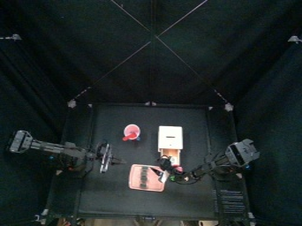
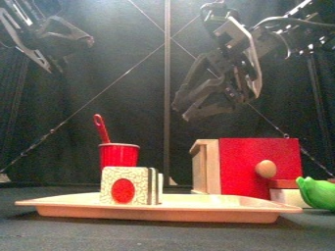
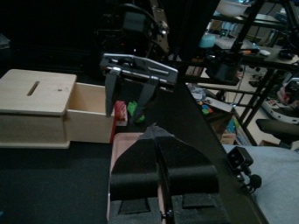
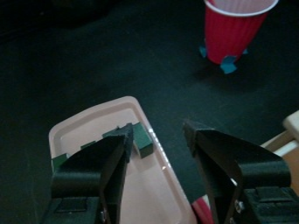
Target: Grab sushi piece from plate
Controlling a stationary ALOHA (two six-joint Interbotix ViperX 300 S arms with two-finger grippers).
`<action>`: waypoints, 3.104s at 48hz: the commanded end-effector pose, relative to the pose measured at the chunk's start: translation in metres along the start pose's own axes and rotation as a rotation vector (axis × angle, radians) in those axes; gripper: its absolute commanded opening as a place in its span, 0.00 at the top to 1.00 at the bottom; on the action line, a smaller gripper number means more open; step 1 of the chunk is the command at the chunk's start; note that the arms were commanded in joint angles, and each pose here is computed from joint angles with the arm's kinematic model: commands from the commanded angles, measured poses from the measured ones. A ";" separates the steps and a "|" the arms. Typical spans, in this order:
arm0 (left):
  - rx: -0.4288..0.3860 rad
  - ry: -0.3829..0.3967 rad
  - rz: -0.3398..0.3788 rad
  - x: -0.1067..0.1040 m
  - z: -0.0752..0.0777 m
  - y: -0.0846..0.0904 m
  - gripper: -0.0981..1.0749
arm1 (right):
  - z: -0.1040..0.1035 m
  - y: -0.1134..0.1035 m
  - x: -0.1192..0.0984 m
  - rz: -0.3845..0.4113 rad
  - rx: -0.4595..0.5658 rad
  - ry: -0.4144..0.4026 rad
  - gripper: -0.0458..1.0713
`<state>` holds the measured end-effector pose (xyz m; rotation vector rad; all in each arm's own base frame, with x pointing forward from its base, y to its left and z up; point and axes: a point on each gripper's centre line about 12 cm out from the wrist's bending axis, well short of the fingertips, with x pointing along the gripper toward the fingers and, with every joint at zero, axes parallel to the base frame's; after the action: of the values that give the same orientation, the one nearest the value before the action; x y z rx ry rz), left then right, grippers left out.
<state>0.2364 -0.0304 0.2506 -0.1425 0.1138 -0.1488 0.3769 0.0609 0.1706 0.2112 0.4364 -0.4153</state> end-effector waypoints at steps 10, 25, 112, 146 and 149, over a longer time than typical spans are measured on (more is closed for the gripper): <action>0.001 -0.015 -0.003 0.001 0.004 -0.001 0.76 | 0.004 0.017 0.022 -0.004 0.118 0.058 0.20; 0.000 -0.012 -0.002 0.000 0.002 0.000 0.76 | 0.015 0.014 0.034 0.031 0.302 0.154 0.20; -0.001 0.000 0.007 -0.001 -0.001 0.002 0.76 | 0.050 0.006 0.038 0.111 -0.001 0.304 0.20; -0.004 0.011 0.027 -0.002 -0.006 0.007 0.76 | 0.001 -0.003 0.062 0.113 -0.288 0.364 0.20; -0.004 0.013 0.029 -0.002 -0.006 0.007 0.76 | 0.001 -0.001 0.063 0.120 -0.289 0.362 0.20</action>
<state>0.2324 -0.0249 0.2386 -0.1430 0.1443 -0.1242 0.4214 0.0386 0.1277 0.0189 0.8736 -0.1983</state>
